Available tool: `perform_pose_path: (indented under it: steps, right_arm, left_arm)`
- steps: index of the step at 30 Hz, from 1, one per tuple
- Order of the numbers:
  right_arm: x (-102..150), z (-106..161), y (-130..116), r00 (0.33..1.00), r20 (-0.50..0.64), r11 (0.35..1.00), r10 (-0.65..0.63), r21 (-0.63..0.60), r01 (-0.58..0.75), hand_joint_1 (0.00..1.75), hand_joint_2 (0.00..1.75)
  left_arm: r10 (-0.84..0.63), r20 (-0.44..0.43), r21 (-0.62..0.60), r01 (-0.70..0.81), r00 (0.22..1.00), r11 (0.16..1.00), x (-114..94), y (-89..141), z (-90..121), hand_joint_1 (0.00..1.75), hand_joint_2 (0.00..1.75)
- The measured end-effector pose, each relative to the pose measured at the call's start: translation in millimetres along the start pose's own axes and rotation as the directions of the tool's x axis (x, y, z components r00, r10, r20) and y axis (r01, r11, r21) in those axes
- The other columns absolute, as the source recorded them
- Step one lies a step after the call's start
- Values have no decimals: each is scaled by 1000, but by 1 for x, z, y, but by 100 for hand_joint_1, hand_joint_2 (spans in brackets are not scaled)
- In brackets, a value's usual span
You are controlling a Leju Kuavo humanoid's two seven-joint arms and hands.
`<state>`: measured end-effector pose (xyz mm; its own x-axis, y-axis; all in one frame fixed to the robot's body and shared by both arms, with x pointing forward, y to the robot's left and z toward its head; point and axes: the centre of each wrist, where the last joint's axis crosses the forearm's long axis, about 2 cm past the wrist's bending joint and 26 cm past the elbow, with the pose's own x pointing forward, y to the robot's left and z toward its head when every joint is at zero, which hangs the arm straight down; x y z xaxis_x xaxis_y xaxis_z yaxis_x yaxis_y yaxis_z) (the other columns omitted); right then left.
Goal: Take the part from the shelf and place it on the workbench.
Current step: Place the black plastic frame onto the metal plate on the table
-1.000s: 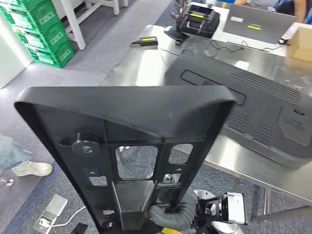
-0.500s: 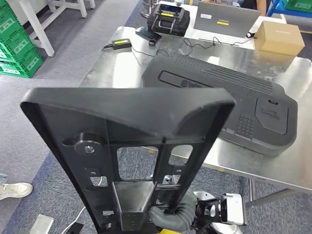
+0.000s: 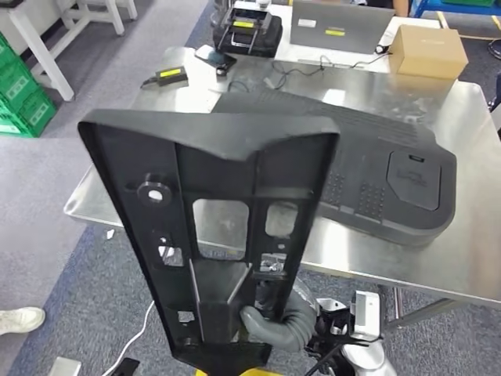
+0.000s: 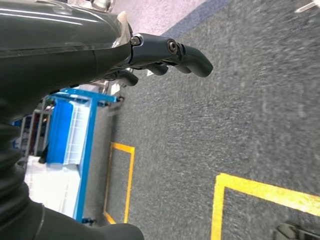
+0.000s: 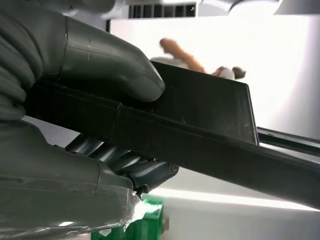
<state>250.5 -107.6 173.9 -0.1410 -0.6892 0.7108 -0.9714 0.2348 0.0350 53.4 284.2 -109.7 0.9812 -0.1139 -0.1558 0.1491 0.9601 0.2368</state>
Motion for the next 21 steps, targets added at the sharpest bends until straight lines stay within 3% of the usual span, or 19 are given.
perform_pose_path:
  steps: [6,13,21]
  right_arm:
    - [-4,-3,-24,996,-88,999,34,-35,-37,175,175]
    - [3,-24,-54,982,-152,993,109,-31,-114,175,175]
    - [37,-92,-116,897,-260,924,359,-35,-380,175,175]
  left_arm:
    - [-13,3,3,13,1000,1000,0,0,0,0,175]
    - [-30,19,1,30,999,1000,3,1,1,0,175]
    - [-65,43,10,65,997,998,10,2,2,0,175]
